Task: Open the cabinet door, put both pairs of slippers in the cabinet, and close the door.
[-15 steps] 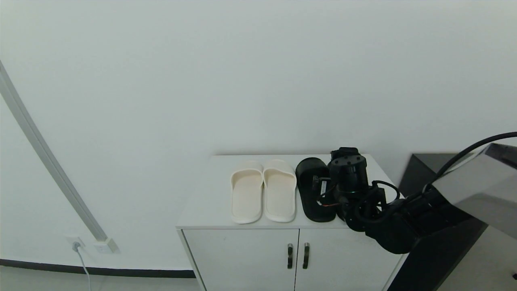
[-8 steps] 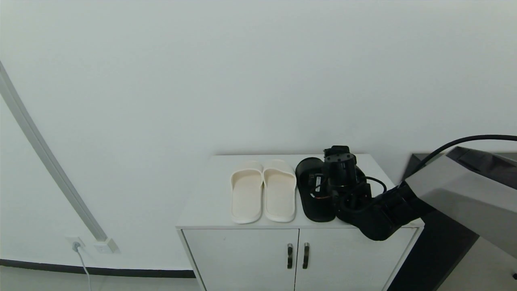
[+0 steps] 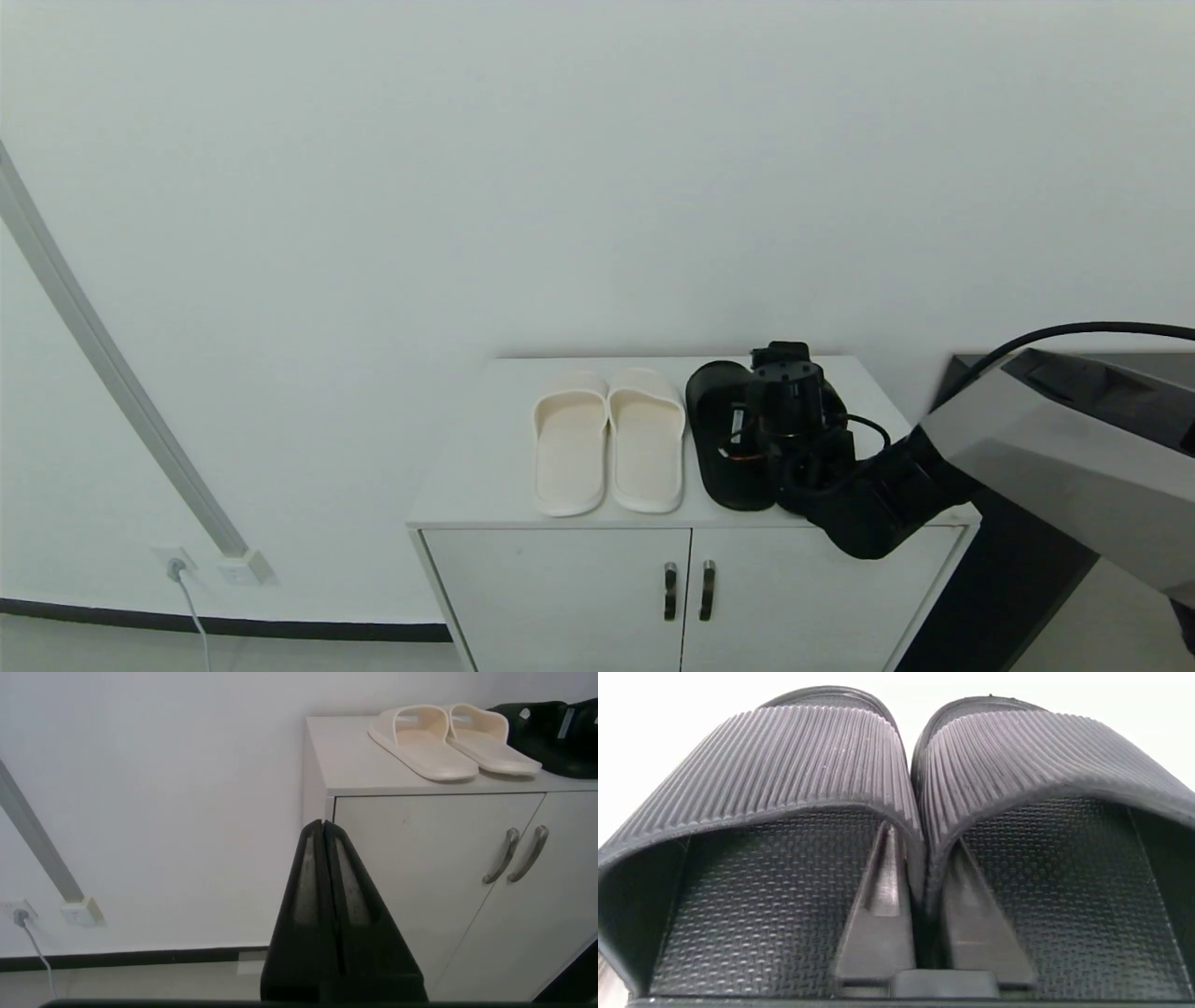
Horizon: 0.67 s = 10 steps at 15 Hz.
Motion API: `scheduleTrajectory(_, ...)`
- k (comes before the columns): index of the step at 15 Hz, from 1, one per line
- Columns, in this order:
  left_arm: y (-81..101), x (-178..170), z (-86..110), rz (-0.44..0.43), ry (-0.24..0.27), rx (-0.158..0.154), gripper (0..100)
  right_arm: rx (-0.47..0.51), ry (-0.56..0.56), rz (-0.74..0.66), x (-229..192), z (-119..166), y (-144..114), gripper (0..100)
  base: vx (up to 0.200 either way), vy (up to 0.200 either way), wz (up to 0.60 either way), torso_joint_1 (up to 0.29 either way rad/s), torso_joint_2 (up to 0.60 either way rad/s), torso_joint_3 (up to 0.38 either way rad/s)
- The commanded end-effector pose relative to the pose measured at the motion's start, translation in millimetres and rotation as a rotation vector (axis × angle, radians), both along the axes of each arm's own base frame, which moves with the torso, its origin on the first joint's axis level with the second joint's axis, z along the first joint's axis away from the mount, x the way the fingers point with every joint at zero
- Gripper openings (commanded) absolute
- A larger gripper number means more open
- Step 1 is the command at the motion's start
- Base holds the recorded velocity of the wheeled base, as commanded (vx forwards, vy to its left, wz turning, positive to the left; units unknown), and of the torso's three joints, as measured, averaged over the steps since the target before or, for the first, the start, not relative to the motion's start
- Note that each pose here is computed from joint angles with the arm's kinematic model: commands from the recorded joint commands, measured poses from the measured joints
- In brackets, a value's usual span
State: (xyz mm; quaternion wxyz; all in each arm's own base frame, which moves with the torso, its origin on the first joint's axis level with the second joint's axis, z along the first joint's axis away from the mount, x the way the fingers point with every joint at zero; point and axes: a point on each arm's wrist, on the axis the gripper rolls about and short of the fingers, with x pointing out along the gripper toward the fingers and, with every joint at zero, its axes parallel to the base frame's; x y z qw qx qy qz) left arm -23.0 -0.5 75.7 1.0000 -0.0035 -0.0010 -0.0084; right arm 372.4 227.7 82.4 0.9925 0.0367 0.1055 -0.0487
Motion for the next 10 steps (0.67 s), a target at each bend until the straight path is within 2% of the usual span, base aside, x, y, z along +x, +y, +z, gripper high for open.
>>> scheduleTrajectory(1,0.0,0.0,0.2,0.000,0.001,-0.001,0,-0.005,-0.003,0.001,-3.4,1.9,-2.3,0,0.000,0.000,0.00,0.000,0.00,0.000)
scheduleTrajectory(6,0.0,0.0,0.2,0.000,0.001,0.001,0,0.010,-0.053,0.086,-27.8,46.6,-13.7,0,0.000,0.000,0.00,0.000,0.00,0.000)
scheduleTrajectory(8,0.1,0.2,-0.2,0.003,0.002,0.001,0,0.046,-0.077,0.216,-69.4,77.9,-20.4,0,0.000,0.000,0.00,0.000,0.00,0.000)
scheduleTrajectory(10,0.0,0.2,-0.2,0.000,0.002,0.001,0,0.074,-0.087,0.350,-101.8,95.4,-26.1,0,0.000,0.000,0.00,0.000,0.00,0.000)
